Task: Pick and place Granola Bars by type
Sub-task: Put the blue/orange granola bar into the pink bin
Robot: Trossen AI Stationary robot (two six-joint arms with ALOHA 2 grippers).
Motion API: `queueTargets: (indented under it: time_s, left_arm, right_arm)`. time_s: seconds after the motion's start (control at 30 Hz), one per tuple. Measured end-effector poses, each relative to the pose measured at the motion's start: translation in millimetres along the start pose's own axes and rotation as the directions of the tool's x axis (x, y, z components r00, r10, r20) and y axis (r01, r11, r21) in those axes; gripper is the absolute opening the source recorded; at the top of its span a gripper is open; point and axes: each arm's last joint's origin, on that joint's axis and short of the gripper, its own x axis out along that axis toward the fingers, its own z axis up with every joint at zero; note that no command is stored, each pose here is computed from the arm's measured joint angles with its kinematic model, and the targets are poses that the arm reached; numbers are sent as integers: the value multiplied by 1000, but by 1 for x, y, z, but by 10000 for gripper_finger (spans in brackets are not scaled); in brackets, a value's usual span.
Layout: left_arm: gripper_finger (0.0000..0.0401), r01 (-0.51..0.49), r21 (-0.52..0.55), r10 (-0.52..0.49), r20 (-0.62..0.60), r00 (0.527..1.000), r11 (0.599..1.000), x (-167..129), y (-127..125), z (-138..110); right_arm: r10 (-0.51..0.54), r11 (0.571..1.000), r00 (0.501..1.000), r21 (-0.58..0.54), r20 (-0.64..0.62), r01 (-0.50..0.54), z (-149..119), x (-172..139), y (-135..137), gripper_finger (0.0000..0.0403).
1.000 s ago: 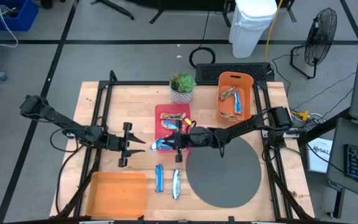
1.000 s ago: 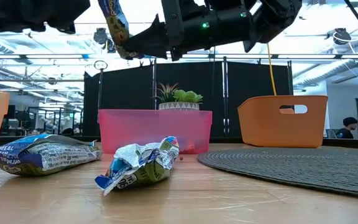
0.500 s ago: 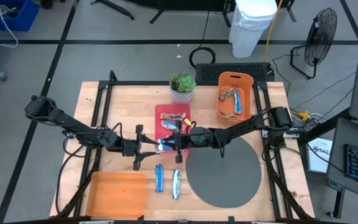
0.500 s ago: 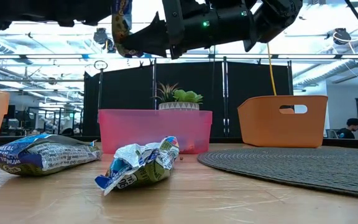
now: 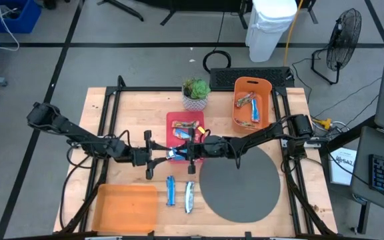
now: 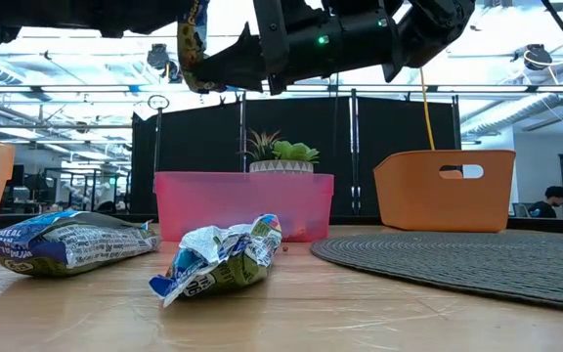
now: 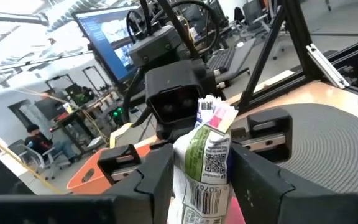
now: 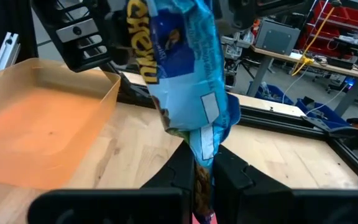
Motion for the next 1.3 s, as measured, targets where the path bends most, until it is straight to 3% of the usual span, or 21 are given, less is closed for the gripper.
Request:
queueTargets:
  time_s: [0.13,0.3,0.47,0.67,0.9,1.0,1.07,1.17,1.3]
  left_arm:
    - [126,0,5,0,-1,1000,1000,0,0,0]
    - [36,31,69,-32,16,999,997,0,-1,0]
    - [24,35,83,-38,32,999,996,0,-1,1]
    - [22,31,95,-36,53,998,995,-2,-1,5]
    - [20,-7,93,4,32,999,996,-19,0,18]
    - [19,-17,6,17,-5,1000,1000,-32,-2,23]
    - [18,-22,-132,18,-31,999,991,-42,-4,26]
    - [18,11,-362,-21,-24,999,932,-56,-6,33]
    - [18,67,-486,-95,-34,995,871,-69,-12,48]
  right_arm:
    - [0,1000,1000,3,0,0,0,0,0,18]
    - [5,1000,1000,4,2,-5,0,0,0,18]
    - [6,1000,1000,4,1,-6,0,0,1,27]
    - [16,1000,998,-26,-63,-17,-5,-1,5,111]
    - [-119,992,970,-65,-213,107,9,-26,1,225]
    - [-102,994,959,8,-266,108,21,-49,-1,245]
    - [-91,992,956,63,-279,113,23,-68,-2,250]
    - [-83,987,966,112,-246,114,21,-99,-2,249]
    - [-73,977,979,185,-189,109,1,-142,-2,241]
